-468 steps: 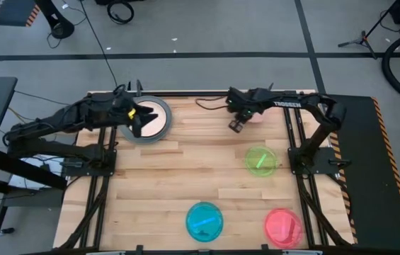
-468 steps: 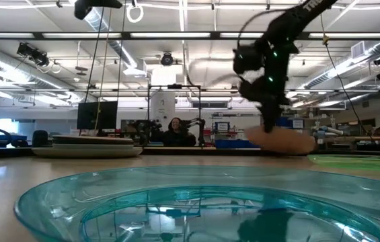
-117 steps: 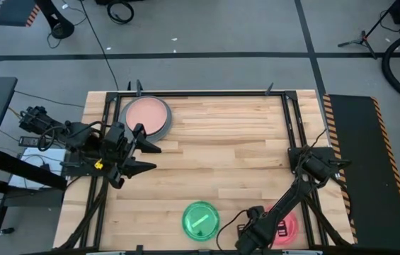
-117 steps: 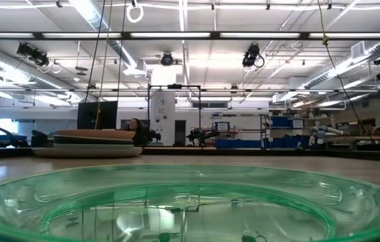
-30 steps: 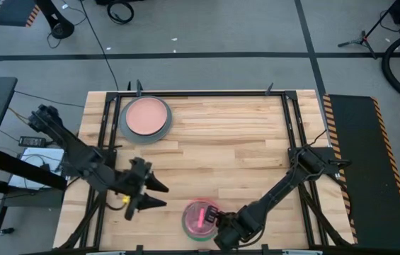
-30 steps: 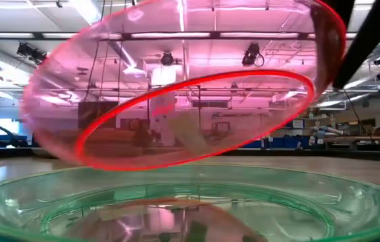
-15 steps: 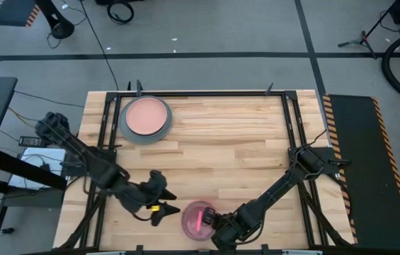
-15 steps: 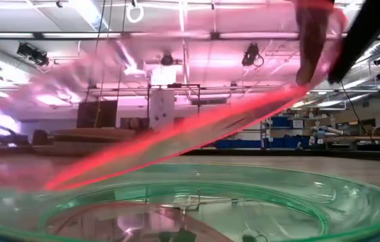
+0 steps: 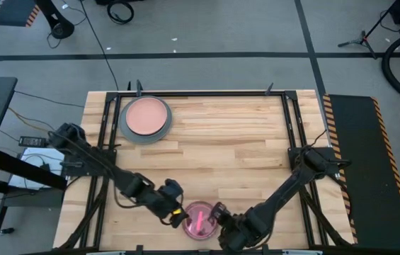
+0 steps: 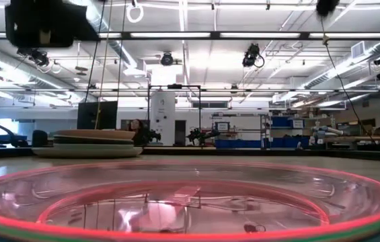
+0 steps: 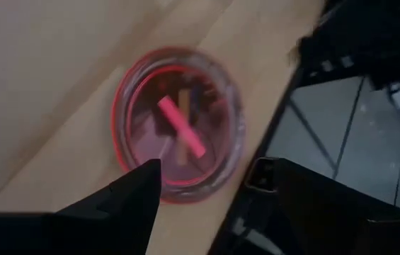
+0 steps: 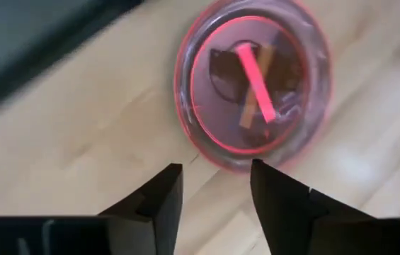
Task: Stack plastic plates
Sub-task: Stack the stacked plates on the light pink plate
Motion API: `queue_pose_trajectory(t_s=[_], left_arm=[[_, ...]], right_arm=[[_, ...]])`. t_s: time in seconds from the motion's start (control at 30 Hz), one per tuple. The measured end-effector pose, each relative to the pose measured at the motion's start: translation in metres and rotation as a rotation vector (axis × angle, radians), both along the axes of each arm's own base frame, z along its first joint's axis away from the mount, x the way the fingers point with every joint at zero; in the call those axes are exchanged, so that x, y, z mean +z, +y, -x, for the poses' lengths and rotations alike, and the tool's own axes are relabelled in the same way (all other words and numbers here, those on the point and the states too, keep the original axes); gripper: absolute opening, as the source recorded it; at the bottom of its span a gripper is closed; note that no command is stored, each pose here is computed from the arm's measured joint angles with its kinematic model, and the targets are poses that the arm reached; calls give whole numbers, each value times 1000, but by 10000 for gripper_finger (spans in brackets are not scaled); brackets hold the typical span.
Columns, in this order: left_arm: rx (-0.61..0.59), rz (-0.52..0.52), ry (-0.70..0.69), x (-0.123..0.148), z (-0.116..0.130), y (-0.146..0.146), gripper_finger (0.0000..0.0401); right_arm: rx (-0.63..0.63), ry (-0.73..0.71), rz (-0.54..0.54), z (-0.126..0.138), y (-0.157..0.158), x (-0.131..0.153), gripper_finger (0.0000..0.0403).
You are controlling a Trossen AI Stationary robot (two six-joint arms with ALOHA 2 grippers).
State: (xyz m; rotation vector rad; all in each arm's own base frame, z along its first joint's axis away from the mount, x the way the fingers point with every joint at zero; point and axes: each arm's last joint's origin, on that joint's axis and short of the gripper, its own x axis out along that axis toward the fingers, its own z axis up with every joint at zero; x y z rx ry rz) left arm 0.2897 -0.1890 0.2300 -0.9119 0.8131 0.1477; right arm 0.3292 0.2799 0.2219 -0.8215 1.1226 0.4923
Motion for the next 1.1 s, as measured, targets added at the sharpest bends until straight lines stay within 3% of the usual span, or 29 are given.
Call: queue_pose_trajectory(t_s=[0.17, 0.33, 0.57, 0.93, 1.1], left_arm=[[5, 10, 118, -32, -18, 9, 279], [59, -7, 201, -58, -30, 20, 279], [22, 12, 283, -81, -35, 19, 279], [-7, 75, 189, -101, -42, -9, 277], [7, 40, 192, -102, -38, -11, 234]], right_arm=[[-204, -35, -103, 16, 4, 23, 176], [-272, -23, -108, 32, 15, 21, 174], [-365, -5, -128, 49, 26, 11, 174], [-399, -10, -124, 49, 24, 7, 174], [-414, -14, -120, 44, 19, 6, 174]])
